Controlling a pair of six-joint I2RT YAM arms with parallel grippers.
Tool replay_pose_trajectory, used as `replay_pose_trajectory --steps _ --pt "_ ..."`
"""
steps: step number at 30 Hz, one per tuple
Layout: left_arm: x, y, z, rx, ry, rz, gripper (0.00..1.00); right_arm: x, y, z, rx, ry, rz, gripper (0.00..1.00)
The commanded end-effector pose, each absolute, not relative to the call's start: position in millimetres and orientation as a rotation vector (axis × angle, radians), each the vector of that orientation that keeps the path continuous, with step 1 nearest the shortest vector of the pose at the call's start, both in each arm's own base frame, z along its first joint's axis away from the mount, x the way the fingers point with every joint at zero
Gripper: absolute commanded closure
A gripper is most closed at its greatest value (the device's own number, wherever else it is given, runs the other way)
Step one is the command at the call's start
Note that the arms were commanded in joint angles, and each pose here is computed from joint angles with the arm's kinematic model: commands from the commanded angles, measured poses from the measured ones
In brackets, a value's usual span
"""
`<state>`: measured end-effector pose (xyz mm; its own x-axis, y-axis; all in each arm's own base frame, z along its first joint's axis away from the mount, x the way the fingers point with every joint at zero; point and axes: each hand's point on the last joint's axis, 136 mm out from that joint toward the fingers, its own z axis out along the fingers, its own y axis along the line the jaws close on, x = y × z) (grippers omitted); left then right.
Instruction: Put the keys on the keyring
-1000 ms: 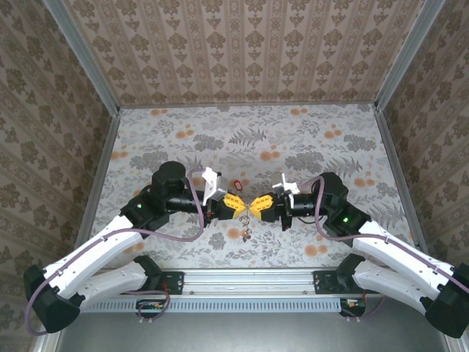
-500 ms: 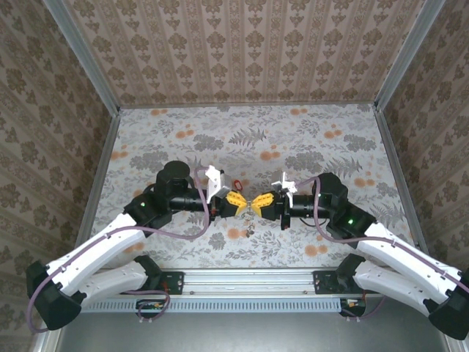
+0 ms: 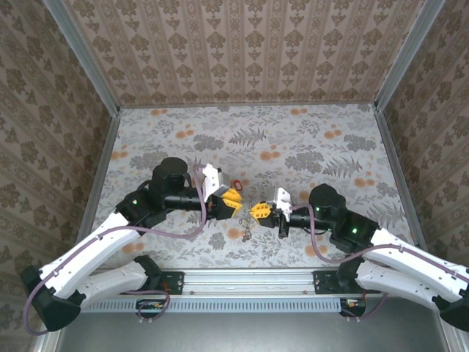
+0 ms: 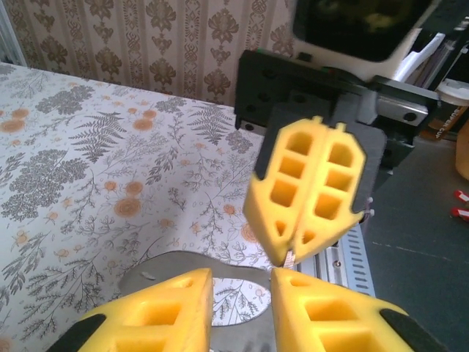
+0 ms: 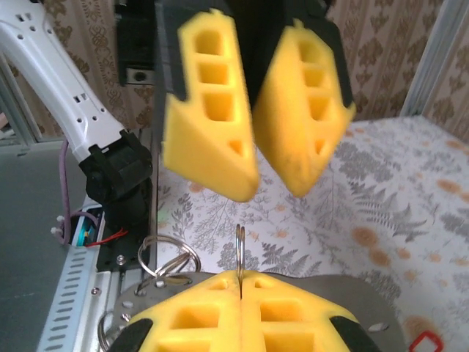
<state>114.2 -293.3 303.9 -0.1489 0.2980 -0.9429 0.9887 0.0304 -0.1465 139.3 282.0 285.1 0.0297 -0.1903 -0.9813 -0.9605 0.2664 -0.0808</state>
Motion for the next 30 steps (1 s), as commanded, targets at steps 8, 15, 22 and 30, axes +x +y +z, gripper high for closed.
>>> replay_pose_trajectory --steps 8,15,22,30 --pt "101 -283 320 1.378 1.481 -1.161 0.73 146 276 306 -1.131 1.238 0.644 1.00" --pt "99 -285 326 1.381 1.442 -1.197 0.64 148 274 310 -1.101 1.181 0.598 1.00" --pt "104 -288 329 1.378 1.430 -1.205 0.63 146 276 314 -1.106 1.139 0.600 1.00" --pt "107 -297 331 1.437 1.440 -1.140 0.62 141 284 310 -1.170 1.147 0.632 1.00"
